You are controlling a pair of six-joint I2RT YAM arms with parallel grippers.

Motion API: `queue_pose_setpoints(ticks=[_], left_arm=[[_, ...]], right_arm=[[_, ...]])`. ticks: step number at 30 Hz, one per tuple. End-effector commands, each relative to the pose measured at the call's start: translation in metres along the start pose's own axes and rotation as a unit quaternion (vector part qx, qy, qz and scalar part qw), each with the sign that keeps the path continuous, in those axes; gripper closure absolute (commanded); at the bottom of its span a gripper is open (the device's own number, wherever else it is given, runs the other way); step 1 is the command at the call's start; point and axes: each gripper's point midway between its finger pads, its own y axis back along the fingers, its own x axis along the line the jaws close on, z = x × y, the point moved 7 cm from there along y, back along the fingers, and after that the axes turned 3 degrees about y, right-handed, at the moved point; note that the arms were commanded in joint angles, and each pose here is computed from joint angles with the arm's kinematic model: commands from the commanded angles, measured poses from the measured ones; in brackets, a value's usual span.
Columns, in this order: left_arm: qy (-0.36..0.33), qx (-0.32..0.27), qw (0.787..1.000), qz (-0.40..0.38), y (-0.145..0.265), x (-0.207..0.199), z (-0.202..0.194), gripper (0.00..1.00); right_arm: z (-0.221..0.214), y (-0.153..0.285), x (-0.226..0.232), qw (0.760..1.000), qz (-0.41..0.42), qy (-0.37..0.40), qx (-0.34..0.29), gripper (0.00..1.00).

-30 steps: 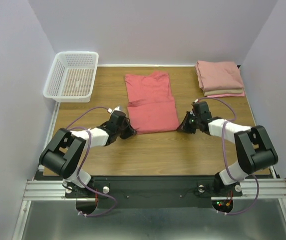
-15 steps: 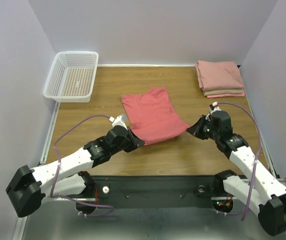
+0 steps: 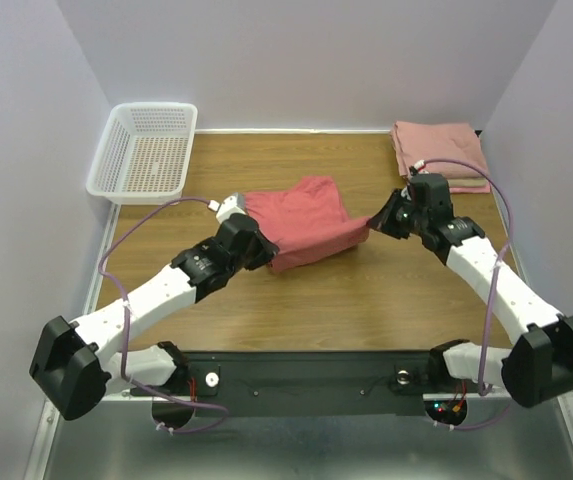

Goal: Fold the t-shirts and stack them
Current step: Fold the tshirt

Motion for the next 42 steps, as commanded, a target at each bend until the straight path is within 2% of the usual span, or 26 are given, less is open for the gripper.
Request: queue_pose_setpoints(ticks=[1,9,21,32,38,39,40,41,42], left_arm=[[-0.020,-0.036,0.999,0.014,-0.010,0.006,0.040,1.00],[-0.032,-0.086,0.996,0.002,-0.027,-0.006,0.097,1.00],[-0.032,-0.087,0.995,0.034,-0.077,0.021,0.154,1.00],[-0.042,-0.040,0.998,0.025,-0.140,0.044,0.176,1.00],[-0.034,-0.034,0.998,0.033,-0.159,0.053,0.184,1.00],[-0.032,-0.037,0.998,0.033,-0.159,0.053,0.187,0.93],[-0.032,-0.036,0.998,0.034,-0.161,0.055,0.187,0.80],[-0.031,-0.037,0.998,0.033,-0.161,0.054,0.189,0.52],[-0.031,-0.040,0.998,0.030,-0.160,0.053,0.191,0.42]], right_arm=[[0.039,-0.008,0.021,0.998,0.015,0.023,-0.051,1.00],[0.089,-0.050,0.049,0.997,0.031,0.040,-0.065,0.99],[0.126,-0.125,0.065,0.996,0.044,0.056,-0.051,0.99],[0.139,-0.189,0.057,0.997,0.044,0.056,-0.037,1.00],[0.140,-0.216,0.049,0.998,0.037,0.048,-0.031,1.00],[0.141,-0.220,0.047,0.998,0.039,0.048,-0.029,0.99],[0.141,-0.223,0.046,0.998,0.043,0.049,-0.026,0.99],[0.141,-0.226,0.045,0.997,0.048,0.048,-0.024,0.97],[0.142,-0.230,0.044,0.997,0.056,0.048,-0.019,0.82]])
